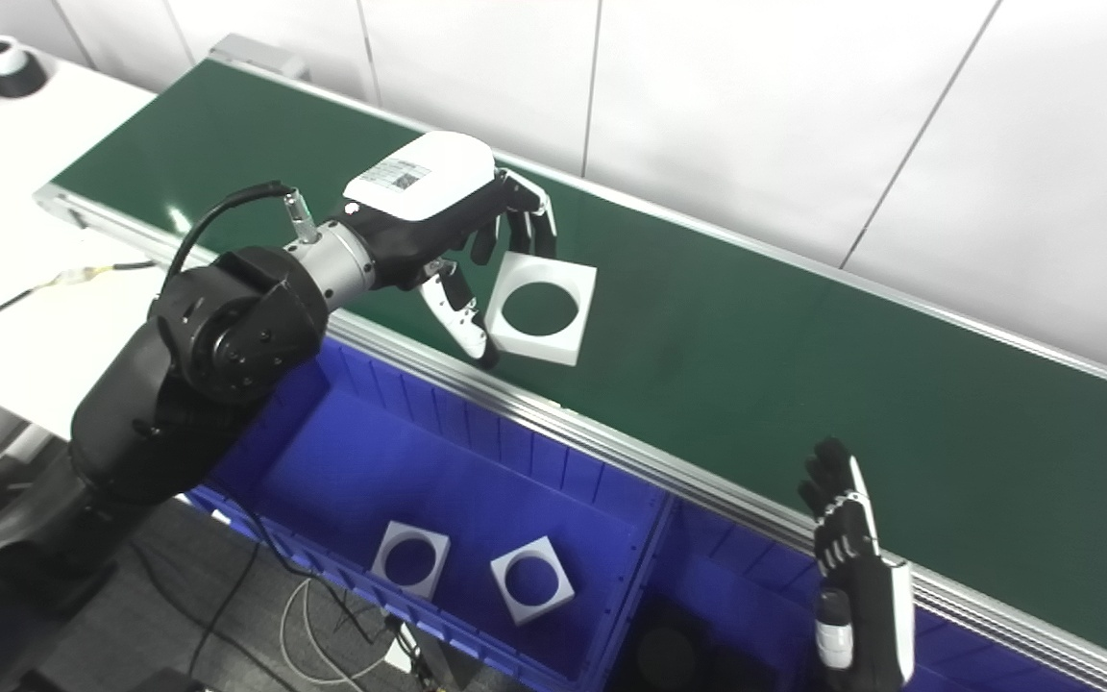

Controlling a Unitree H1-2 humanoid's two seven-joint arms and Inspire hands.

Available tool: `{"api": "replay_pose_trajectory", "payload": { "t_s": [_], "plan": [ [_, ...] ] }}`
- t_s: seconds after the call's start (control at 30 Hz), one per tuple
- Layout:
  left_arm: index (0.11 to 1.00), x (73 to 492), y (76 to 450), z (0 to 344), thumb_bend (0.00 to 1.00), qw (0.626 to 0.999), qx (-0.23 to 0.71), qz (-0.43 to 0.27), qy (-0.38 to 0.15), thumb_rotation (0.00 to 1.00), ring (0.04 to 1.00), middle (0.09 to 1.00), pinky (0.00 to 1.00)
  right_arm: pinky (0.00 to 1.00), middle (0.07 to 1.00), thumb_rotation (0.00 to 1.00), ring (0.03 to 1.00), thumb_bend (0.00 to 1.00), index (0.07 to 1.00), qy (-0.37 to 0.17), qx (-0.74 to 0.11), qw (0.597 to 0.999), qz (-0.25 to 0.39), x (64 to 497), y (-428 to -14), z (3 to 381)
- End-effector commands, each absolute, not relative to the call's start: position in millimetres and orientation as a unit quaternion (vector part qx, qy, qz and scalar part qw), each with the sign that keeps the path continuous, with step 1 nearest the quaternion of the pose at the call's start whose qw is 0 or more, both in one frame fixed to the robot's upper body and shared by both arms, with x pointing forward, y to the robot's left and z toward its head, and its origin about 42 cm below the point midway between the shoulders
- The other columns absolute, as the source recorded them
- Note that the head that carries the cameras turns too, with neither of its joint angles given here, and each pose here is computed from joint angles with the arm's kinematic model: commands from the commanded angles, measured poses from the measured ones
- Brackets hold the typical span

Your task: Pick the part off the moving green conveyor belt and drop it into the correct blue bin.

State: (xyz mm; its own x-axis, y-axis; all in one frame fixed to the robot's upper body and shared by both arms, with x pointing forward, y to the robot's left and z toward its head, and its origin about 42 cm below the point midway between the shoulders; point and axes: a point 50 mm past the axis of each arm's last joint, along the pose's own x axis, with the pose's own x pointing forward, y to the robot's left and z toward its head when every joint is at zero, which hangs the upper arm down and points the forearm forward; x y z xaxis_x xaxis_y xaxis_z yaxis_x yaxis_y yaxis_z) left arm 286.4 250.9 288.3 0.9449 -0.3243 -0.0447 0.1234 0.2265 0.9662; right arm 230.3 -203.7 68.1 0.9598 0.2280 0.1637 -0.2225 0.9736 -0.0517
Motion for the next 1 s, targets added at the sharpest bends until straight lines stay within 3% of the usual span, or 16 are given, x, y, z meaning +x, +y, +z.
{"api": "replay_pose_trajectory", "payload": {
  "t_s": [0.0, 0.13, 0.53, 0.6, 0.7, 0.8, 0.97],
  "plan": [
    [0.512, 280, 261, 299, 0.52, 0.768, 0.623, -0.116, -0.091, 0.0, 0.411, 0.455, 0.34, 0.92, 0.947, 0.96, 0.944, 1.0, 0.946, -0.105, -0.009, 0.988, 0.113, 236, -204, 80],
    [0.519, 272, 272, 289, 0.52, 0.762, 0.631, -0.112, -0.086, 0.0, 0.397, 0.444, 0.32, 0.93, 0.949, 0.96, 0.945, 1.0, 0.944, -0.104, -0.005, 0.988, 0.112, 239, -207, 77],
    [0.526, 238, 310, 266, 0.51, 0.751, 0.653, -0.101, -0.005, 0.0, 0.313, 0.407, 0.24, 0.91, 0.947, 0.96, 0.938, 1.0, 0.946, -0.111, -0.006, 0.987, 0.114, 244, -212, 71],
    [0.495, 237, 316, 262, 0.52, 0.752, 0.652, -0.098, 0.004, 0.0, 0.308, 0.463, 0.24, 0.91, 0.944, 0.96, 0.935, 1.0, 0.945, -0.112, -0.007, 0.987, 0.114, 244, -212, 71],
    [0.53, 237, 324, 255, 0.51, 0.753, 0.651, -0.095, 0.016, 0.0, 0.329, 0.415, 0.26, 0.91, 0.939, 0.96, 0.93, 1.0, 0.942, -0.111, -0.007, 0.987, 0.112, 244, -212, 71],
    [0.499, 238, 329, 249, 0.52, 0.747, 0.657, -0.092, 0.03, 0.0, 0.329, 0.462, 0.26, 0.91, 0.937, 0.96, 0.928, 1.0, 0.94, -0.113, -0.006, 0.987, 0.113, 243, -211, 72],
    [0.523, 239, 334, 236, 0.52, 0.747, 0.657, -0.093, 0.043, 0.0, 0.379, 0.43, 0.3, 0.92, 0.946, 0.94, 0.939, 1.0, 0.941, -0.109, -0.003, 0.987, 0.116, 241, -208, 74]
  ]
}}
